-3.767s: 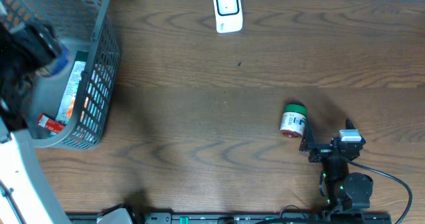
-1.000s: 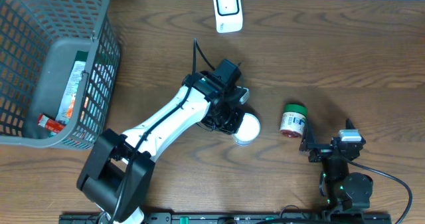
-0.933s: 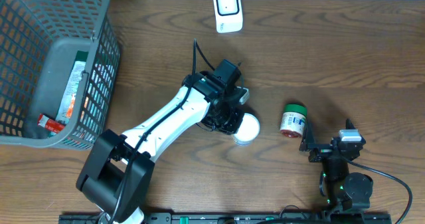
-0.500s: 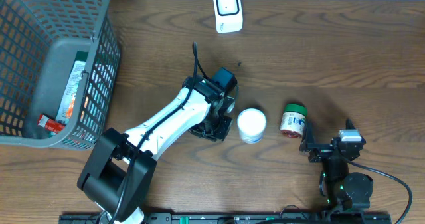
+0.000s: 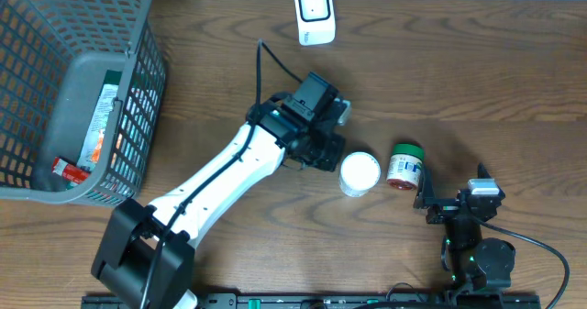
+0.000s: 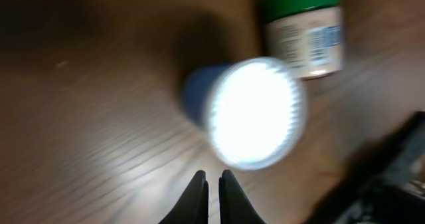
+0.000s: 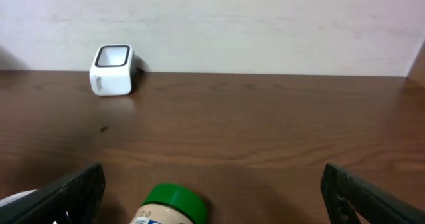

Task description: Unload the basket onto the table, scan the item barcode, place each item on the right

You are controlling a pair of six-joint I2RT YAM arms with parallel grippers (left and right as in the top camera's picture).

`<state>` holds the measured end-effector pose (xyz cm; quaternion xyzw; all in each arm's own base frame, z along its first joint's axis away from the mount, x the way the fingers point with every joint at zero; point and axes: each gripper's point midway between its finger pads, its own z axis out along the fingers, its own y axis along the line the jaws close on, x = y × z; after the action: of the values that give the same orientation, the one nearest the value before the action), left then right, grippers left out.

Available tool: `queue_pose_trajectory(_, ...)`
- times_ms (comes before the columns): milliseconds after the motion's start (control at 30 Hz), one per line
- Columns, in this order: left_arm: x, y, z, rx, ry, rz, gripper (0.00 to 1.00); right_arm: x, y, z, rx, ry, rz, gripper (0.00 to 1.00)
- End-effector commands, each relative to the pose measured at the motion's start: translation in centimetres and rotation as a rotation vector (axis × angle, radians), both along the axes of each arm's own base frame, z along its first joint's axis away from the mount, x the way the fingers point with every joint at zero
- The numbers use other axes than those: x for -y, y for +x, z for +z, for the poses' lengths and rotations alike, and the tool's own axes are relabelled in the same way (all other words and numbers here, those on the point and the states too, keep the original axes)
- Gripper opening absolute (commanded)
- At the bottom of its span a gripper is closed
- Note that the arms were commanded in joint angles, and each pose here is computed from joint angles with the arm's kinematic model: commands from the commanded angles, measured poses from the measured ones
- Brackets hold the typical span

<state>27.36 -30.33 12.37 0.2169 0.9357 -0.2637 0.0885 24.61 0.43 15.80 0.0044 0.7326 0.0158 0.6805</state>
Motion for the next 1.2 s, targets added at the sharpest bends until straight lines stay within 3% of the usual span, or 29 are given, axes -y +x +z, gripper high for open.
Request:
queue_pose_trajectory(0, 2.8, -1.6, 0.4, -0.066, -0.099, -0.057, 0.07, 0.1, 0.0, -0.2, -0.002, -0.016, -0.005, 0.99)
queue_pose_trajectory(167, 5.0, -3.2, 0.4, -0.054, -0.128, -0.124, 0.08, 0.1, 0.0, -0.2, -0.002, -0.016, -0.005, 0.99)
queue_pose_trajectory(467, 4.8, -3.7, -3.2, -0.051, -0.001, -0.126, 0.07, 0.1, 0.0, -0.2, -0.002, -0.016, -0.005, 0.99)
queue_pose_trajectory(767, 4.6, -2.1, -3.3, 0.023, 0.022, -0.098, 0.07, 0.1, 0.0, -0.2, -0.002, -0.016, -0.005, 0.99)
queue_pose_trajectory(1000, 6.3, -0.1, -2.0, 0.110, -0.061, -0.089, 0.07, 0.1, 0.0, -0.2, -0.002, -0.016, -0.005, 0.99)
queue_pose_trajectory(1167, 5.9, 0.8, -3.0, 0.134, -0.020, -0.065, 0.07, 0.1, 0.0, -0.2, -0.002, -0.016, -0.005, 0.99)
